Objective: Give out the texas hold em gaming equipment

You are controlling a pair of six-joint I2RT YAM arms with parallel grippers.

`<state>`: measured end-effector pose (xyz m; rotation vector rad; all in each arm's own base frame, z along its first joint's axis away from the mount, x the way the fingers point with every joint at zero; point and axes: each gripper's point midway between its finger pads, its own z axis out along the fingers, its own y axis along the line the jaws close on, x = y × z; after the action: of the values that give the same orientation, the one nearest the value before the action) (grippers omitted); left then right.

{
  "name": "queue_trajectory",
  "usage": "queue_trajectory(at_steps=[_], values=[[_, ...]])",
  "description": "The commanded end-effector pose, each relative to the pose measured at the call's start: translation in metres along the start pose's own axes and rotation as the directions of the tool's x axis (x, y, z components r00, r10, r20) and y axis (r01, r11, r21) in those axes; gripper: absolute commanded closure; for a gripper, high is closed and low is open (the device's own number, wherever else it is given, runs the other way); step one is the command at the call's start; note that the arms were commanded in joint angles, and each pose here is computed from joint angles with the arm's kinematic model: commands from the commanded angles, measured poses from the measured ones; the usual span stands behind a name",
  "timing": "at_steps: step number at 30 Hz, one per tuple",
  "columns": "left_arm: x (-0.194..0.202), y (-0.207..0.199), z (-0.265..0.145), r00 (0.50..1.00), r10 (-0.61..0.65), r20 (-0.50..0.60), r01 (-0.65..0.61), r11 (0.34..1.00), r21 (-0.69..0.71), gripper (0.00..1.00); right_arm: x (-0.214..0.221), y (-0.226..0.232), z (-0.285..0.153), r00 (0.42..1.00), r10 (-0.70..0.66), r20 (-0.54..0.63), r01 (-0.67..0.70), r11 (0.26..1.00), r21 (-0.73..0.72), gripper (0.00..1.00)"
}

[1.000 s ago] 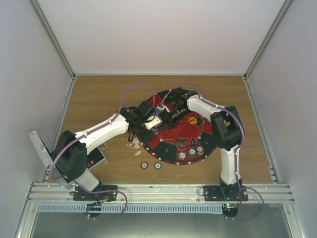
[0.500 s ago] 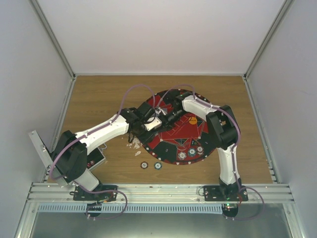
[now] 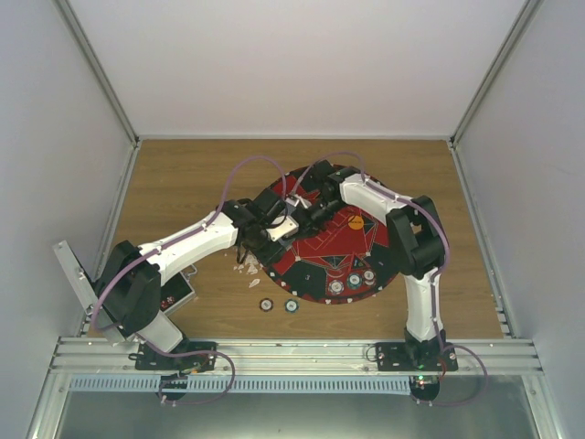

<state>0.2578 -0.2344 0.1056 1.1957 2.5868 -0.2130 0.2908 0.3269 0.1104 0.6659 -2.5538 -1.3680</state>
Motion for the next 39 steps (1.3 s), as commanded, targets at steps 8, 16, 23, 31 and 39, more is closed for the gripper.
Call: queue_trajectory(at_steps=[8, 16, 23, 31, 39], values=[[-0.006, -0.003, -0.009, 0.999, 0.009, 0.044, -0.009, 1.0, -0.001, 0.42, -0.012, 0.0, -0.025, 0.997, -0.024, 0.077, 0.019, 0.998, 0.066, 0.85], [-0.005, -0.001, -0.008, 0.999, 0.007, 0.039, -0.006, 1.0, -0.009, 0.42, -0.017, 0.008, -0.039, 0.993, -0.021, 0.119, 0.017, 0.999, 0.039, 0.99], [-0.004, -0.001, -0.008, 0.999, 0.007, 0.038, -0.007, 1.0, -0.012, 0.42, -0.026, -0.022, -0.105, 0.95, 0.029, 0.311, -0.077, 0.987, 0.144, 0.99], [-0.004, 0.001, -0.008, 0.999, 0.007, 0.039, -0.006, 1.0, -0.019, 0.42, 0.023, -0.124, -0.192, 0.815, 0.175, 0.552, -0.363, 0.897, 0.251, 1.0], [-0.004, 0.001, -0.007, 0.999, 0.006, 0.038, -0.006, 1.0, -0.018, 0.42, 0.062, -0.168, -0.203, 0.724, 0.29, 0.626, -0.501, 0.845, 0.187, 1.0]])
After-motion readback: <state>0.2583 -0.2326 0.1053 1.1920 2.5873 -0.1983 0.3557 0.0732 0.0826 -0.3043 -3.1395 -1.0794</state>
